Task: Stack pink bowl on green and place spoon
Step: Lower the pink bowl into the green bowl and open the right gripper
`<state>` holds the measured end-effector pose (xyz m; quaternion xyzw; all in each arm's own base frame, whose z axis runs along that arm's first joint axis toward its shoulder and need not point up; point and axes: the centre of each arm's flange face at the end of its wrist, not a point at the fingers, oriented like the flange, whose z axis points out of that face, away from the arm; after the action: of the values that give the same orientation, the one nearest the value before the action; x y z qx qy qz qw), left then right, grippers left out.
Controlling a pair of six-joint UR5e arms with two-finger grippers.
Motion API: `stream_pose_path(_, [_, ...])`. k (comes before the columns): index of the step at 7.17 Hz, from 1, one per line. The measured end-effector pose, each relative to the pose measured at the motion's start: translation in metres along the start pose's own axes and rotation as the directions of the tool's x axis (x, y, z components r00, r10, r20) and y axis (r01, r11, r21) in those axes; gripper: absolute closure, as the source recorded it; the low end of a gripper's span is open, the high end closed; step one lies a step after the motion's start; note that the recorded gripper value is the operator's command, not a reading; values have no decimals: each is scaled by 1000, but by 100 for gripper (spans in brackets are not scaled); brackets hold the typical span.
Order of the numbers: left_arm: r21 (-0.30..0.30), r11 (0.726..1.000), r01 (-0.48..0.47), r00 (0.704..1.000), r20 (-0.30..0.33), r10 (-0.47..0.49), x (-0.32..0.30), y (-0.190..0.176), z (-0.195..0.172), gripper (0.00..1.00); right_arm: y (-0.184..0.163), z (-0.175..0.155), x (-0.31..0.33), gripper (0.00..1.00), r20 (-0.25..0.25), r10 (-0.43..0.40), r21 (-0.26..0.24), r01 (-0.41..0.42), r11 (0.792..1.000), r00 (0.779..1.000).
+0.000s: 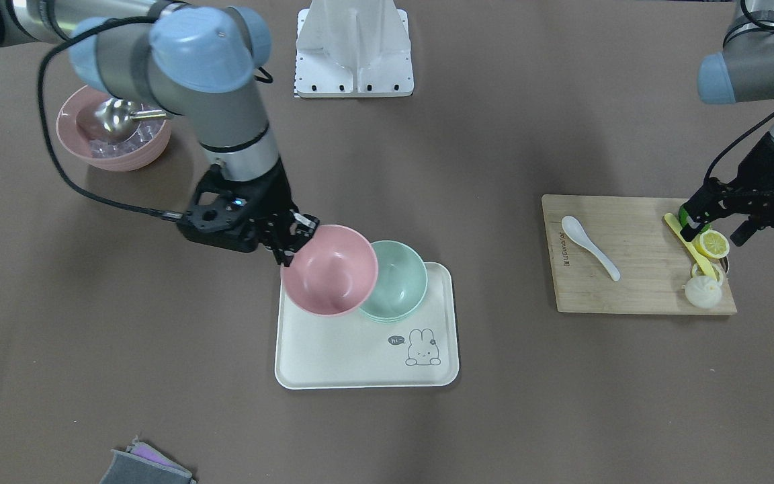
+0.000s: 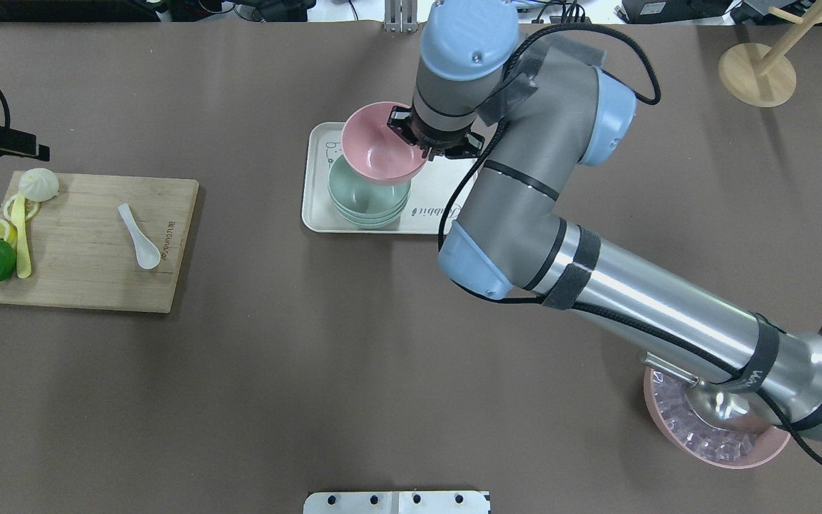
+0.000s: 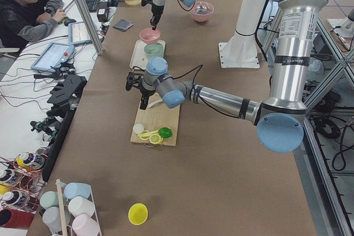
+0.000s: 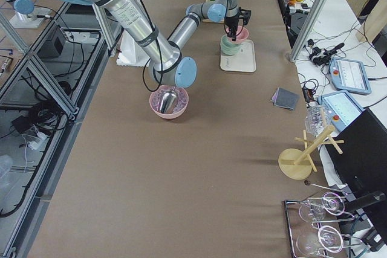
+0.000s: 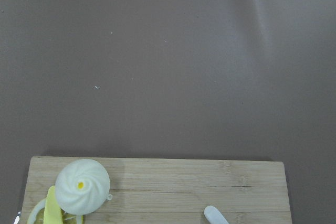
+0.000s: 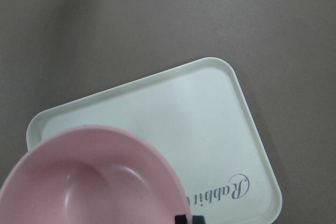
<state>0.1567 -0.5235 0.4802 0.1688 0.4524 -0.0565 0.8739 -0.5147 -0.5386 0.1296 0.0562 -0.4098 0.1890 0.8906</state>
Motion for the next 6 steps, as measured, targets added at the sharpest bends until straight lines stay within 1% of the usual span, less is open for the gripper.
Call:
stream_pose_path(1, [-2, 1000, 0, 1000, 1, 0, -1, 0, 1, 0, 20, 14, -8, 100, -15, -29, 3, 29, 1000, 999])
stream_pose_path(2, [-4, 1000, 1, 1000, 3, -1, -2, 1, 3, 0, 34, 25, -12, 100, -20, -49, 6, 49, 999, 999])
stream_pose_path(4, [-3, 1000, -3, 1000, -1, 3, -2, 2, 4, 0, 41, 49, -15, 100, -3, -69, 15, 69, 997, 998])
stream_pose_path(6, [-4, 1000, -6, 1000, -4, 6, -1, 3, 5, 0, 41, 54, -16, 100, 6, -75, 18, 75, 997, 997])
